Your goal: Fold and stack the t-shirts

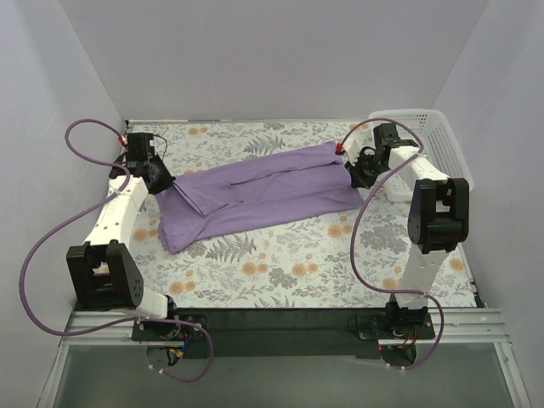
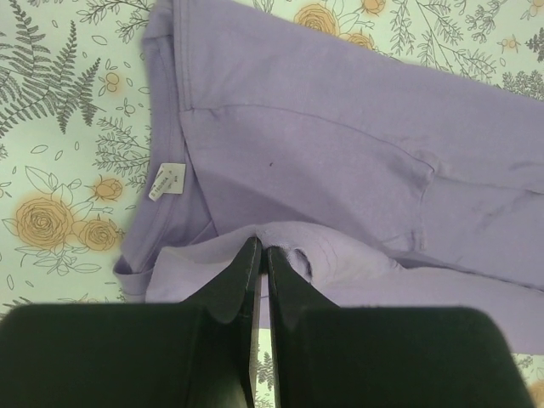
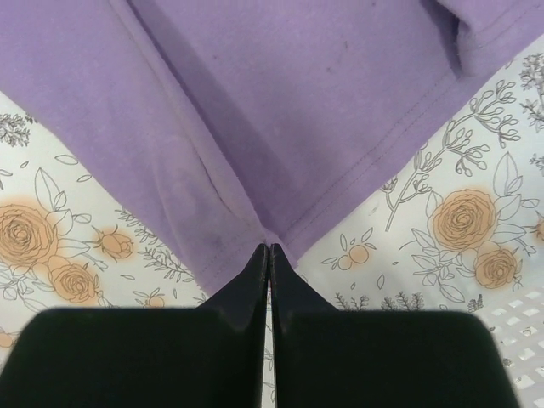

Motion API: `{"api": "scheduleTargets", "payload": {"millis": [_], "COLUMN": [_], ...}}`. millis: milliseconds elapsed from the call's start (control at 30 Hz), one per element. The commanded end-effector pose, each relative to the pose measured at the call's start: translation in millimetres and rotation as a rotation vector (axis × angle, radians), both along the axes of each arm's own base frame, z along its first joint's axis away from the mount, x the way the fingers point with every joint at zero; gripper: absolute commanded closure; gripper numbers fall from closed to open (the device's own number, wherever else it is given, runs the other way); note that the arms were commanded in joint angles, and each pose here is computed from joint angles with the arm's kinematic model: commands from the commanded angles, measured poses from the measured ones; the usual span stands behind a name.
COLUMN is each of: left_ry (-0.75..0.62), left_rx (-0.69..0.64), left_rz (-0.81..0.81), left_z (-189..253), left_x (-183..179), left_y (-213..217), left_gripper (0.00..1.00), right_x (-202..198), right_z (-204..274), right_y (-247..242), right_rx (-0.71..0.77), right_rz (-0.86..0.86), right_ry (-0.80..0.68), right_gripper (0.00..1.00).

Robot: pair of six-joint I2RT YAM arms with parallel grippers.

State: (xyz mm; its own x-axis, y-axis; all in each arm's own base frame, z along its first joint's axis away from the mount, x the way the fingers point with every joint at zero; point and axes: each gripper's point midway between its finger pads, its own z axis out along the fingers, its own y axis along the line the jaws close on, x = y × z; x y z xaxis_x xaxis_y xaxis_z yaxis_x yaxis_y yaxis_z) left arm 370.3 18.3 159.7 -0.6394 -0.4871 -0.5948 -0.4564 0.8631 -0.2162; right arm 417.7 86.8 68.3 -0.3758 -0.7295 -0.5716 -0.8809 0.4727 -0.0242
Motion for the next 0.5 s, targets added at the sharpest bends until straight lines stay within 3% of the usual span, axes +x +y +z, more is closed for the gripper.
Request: {"api": "scheduleTargets", "payload": {"millis": [0, 467], "left_ry": [-0.034, -0.008], "left_rx": [-0.002, -0.019], "left_rz": [-0.001, 0.008], "left_z": [6.1, -3.5], "left_x": [10.5, 32.8], "left_y": [2.9, 6.9], "left_gripper": [1.0, 1.0], "right_x": [17.7, 45.3], "right_z": [18.0, 7.2], "right_y": [5.0, 12.9], "right_rx": [0.026, -0.025], "right_rz": [-0.023, -0.071], "right_ry": [-0.075, -0.083], "right_gripper": [0.99, 0.99]}}
